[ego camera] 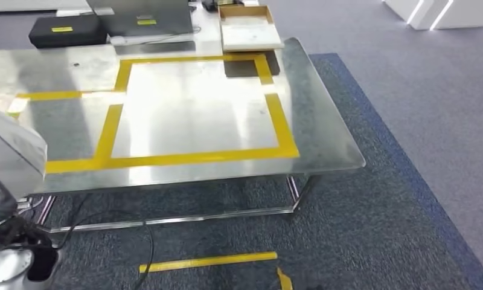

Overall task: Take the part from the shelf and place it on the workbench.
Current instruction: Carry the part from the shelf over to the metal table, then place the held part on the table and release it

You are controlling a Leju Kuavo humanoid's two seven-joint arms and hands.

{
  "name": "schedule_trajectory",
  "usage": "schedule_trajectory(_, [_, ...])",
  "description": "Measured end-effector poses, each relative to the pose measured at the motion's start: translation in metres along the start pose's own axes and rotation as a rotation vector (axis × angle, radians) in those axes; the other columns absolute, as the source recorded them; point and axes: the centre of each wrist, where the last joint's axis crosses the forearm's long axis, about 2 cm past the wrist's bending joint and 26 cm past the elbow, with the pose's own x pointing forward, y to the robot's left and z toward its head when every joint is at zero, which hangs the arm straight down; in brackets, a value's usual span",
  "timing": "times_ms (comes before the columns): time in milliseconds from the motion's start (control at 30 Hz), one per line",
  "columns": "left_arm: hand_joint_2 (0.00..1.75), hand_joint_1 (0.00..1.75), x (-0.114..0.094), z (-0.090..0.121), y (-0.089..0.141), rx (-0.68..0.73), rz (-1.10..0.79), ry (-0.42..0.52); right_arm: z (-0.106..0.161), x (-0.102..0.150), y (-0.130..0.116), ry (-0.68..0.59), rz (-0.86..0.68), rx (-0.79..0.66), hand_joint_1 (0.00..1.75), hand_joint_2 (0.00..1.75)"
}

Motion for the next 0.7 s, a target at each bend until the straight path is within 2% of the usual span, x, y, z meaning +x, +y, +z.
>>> schedule_trajectory(400, [1.75, 1.75, -0.003, 0.007, 0.017, -0.002, -0.072, 0.024, 0.004, -0.009, 0.002, 0.018, -0.032, -0.009, 0.00, 0.00])
schedule_trajectory(700, [1.75, 1.75, -0.011, 0.013, 0.050, -0.084, -0.255, 0.068, 0.004, -0.008, 0.000, 0.011, -0.055, -0.024, 0.00, 0.00])
